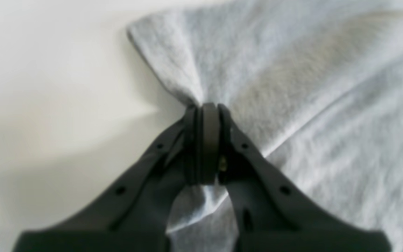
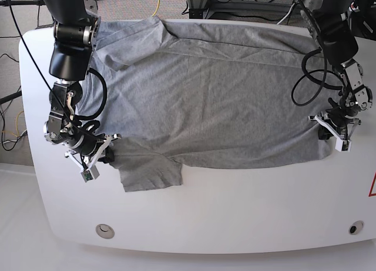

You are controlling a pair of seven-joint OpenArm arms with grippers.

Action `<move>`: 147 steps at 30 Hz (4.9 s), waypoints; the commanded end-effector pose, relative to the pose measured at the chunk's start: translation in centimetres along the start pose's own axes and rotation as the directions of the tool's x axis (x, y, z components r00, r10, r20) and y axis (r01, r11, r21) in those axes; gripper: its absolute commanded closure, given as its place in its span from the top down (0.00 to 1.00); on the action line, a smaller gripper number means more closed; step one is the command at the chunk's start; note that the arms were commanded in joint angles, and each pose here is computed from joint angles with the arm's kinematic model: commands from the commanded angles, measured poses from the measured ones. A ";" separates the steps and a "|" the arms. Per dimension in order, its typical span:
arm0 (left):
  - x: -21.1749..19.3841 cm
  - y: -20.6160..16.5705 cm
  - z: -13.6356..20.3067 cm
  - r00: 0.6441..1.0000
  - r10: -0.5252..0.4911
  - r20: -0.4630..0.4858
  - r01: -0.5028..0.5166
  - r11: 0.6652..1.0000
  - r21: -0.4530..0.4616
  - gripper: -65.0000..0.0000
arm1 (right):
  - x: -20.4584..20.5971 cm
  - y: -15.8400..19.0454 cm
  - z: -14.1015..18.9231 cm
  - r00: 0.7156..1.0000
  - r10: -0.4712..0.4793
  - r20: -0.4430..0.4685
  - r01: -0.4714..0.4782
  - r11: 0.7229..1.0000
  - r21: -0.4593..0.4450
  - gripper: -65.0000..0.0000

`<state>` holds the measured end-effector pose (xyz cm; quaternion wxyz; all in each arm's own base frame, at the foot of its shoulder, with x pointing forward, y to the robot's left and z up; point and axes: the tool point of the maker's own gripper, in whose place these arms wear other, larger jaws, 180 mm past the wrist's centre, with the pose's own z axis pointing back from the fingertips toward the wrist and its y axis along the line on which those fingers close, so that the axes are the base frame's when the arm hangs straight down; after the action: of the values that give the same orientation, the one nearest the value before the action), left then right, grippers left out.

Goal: Fold the T-shirt properly
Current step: 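Lift the hem with both grippers and fold it over toward the collar, then lower the folded hem onto the shirt and open both grippers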

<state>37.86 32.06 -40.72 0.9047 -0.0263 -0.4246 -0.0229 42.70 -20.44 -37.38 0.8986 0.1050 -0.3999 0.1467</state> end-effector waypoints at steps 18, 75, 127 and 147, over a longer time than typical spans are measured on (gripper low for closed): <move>4.3 1.8 1.3 0.995 -0.035 0.098 0.029 0.998 0.060 0.00 | 3.2 0.4 2.5 0.994 0.085 0.075 -0.082 0.996 -0.047 0.00; 3.9 1.6 8.4 0.977 -0.188 0.103 0.173 0.976 0.133 0.00 | -0.8 3.2 12.7 0.971 0.238 0.010 -0.233 0.960 -0.155 0.00; -6.1 1.9 14.0 0.954 -0.274 -0.124 0.284 0.955 0.079 0.09 | -7.9 4.1 14.2 0.956 0.229 -0.182 -0.251 0.962 -0.109 0.00; -6.9 2.6 14.3 0.946 -0.283 -0.160 0.300 0.950 0.093 0.37 | -9.1 4.2 14.1 0.951 0.214 -0.224 -0.241 0.966 -0.097 0.28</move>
<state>22.13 35.21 -37.89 0.9250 0.0811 -0.3478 -0.1298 25.19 -22.07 -35.47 0.9226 -0.0053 -0.3084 0.2316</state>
